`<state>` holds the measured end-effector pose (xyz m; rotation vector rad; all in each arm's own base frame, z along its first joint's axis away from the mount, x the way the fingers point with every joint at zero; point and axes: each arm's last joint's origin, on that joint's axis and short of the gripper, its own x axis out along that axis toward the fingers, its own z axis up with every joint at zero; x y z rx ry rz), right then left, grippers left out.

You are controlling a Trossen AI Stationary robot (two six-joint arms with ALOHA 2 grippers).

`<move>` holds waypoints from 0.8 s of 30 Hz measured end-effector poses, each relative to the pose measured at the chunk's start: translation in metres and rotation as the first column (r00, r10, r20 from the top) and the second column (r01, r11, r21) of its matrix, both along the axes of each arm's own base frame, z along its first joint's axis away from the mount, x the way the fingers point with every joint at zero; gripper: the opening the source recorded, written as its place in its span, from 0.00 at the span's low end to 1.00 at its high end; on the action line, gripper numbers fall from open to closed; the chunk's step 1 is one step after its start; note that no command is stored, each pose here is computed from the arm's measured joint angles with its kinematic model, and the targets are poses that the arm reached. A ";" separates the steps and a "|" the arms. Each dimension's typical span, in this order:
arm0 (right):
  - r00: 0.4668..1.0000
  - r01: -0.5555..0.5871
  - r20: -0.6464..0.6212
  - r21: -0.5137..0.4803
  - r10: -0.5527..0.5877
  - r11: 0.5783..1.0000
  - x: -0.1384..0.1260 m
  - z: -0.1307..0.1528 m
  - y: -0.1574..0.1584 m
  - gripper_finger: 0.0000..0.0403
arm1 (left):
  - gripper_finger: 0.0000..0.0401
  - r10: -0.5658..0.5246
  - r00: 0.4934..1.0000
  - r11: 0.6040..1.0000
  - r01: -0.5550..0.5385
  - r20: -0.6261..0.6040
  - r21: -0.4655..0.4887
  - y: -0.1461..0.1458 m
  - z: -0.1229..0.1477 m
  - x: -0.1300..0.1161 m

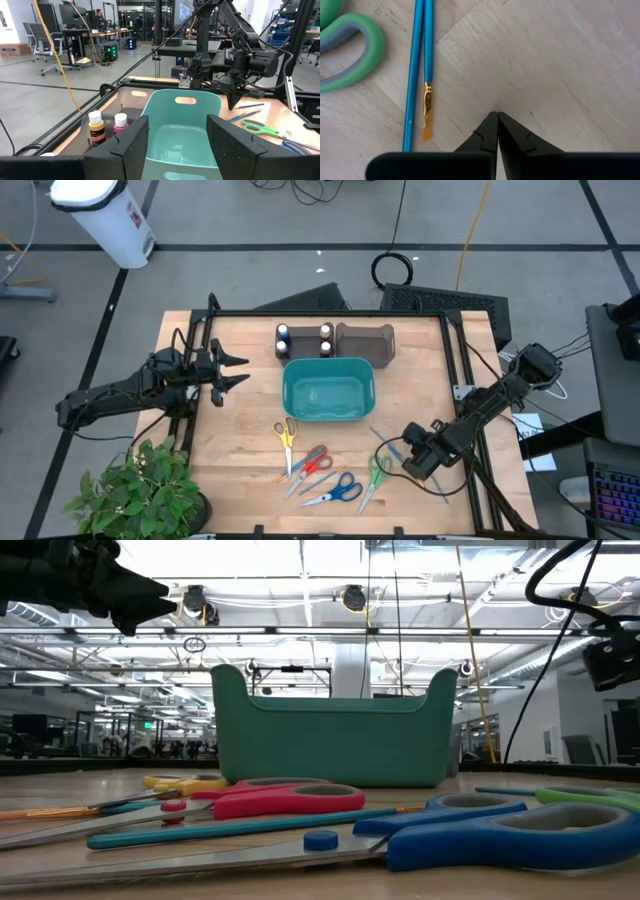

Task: Pick & Place Paint Supplies
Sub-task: Put the blue paint brush into the right black bin

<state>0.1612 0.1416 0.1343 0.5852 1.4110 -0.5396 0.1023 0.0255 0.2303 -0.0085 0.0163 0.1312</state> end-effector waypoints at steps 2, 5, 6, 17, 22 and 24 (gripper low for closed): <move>1.000 0.000 0.013 0.003 0.000 1.000 0.000 0.002 0.000 0.00 | 0.52 0.000 1.000 1.000 0.000 0.000 0.000 0.000 0.000 0.000; 0.999 0.001 0.050 0.007 -0.001 1.000 -0.001 0.008 -0.002 0.00 | 0.52 0.000 1.000 1.000 0.000 0.000 0.000 0.000 0.000 0.000; 0.998 0.002 0.062 0.004 -0.002 1.000 -0.002 0.010 -0.003 0.00 | 0.52 0.000 1.000 1.000 0.000 0.000 0.000 0.000 0.000 0.000; 0.961 -0.009 0.278 -0.007 0.010 1.000 -0.004 0.039 -0.011 0.00 | 0.52 0.000 1.000 1.000 0.000 0.000 0.000 0.000 0.000 0.000; 0.924 -0.007 0.382 -0.044 0.023 0.999 -0.004 0.051 -0.015 0.00 | 0.52 0.000 1.000 1.000 0.000 0.000 0.000 0.000 0.000 0.000; 0.906 -0.011 0.421 -0.055 0.033 0.998 -0.004 0.055 -0.016 0.00 | 0.52 0.000 1.000 1.000 0.000 0.000 0.000 0.000 0.000 0.000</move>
